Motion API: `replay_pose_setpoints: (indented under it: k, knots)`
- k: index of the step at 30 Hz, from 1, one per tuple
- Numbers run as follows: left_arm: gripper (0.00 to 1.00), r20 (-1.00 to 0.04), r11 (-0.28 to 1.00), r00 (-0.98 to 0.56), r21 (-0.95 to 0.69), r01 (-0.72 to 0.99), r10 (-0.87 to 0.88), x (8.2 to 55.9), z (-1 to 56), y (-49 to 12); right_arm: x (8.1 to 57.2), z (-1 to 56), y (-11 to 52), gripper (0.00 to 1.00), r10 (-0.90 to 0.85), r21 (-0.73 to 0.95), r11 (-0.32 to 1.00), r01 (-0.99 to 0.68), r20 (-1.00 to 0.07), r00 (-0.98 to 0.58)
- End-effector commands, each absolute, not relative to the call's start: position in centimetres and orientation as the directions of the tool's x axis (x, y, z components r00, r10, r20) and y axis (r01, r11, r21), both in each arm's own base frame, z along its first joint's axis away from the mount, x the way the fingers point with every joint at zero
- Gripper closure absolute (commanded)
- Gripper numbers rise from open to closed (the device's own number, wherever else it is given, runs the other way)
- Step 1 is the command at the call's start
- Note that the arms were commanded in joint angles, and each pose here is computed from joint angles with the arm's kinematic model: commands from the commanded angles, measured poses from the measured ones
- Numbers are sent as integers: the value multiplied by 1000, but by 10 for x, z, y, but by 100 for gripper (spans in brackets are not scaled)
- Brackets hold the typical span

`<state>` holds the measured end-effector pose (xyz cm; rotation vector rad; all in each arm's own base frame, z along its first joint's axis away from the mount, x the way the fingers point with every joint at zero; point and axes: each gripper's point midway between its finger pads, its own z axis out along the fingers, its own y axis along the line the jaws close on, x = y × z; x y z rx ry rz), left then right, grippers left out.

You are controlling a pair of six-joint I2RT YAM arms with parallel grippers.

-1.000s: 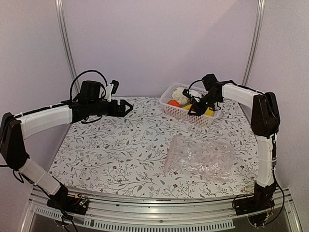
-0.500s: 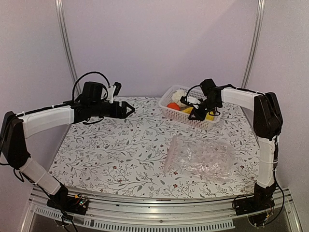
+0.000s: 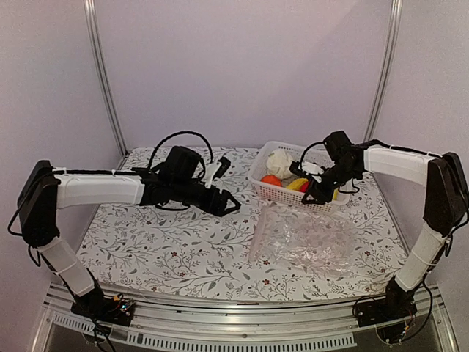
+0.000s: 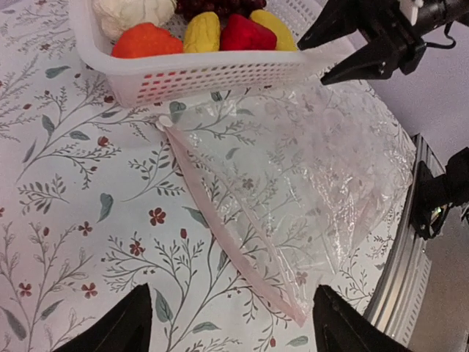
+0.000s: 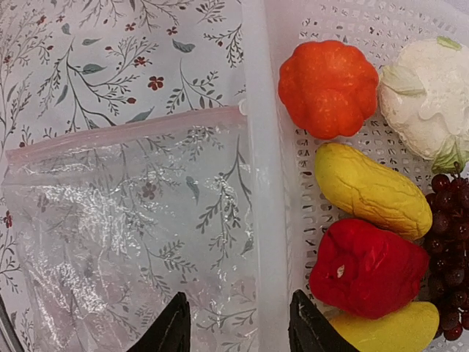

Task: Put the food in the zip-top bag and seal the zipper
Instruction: Move the bin to the center of the board.

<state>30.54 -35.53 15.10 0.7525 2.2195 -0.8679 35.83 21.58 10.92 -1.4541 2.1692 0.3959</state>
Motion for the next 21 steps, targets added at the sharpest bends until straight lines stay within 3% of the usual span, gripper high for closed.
replay_pose_setpoints:
  k: [1,11,15,21]
  knots:
    - [28,-589,627,-759,-488,607,277,282,114,-380,333,162,227,53,-687,-1,387,-922,-668,-287]
    - [46,-373,558,-922,-746,364,104,280,64,-402,304,169,210,51,-605,-15,446,-895,-741,-289]
    - [57,-320,553,-943,-771,315,90,284,46,-409,299,171,208,51,-560,15,445,-895,-776,-291]
    - [66,-261,556,-963,-791,255,71,288,25,-416,298,172,209,52,-549,25,443,-896,-783,-293]
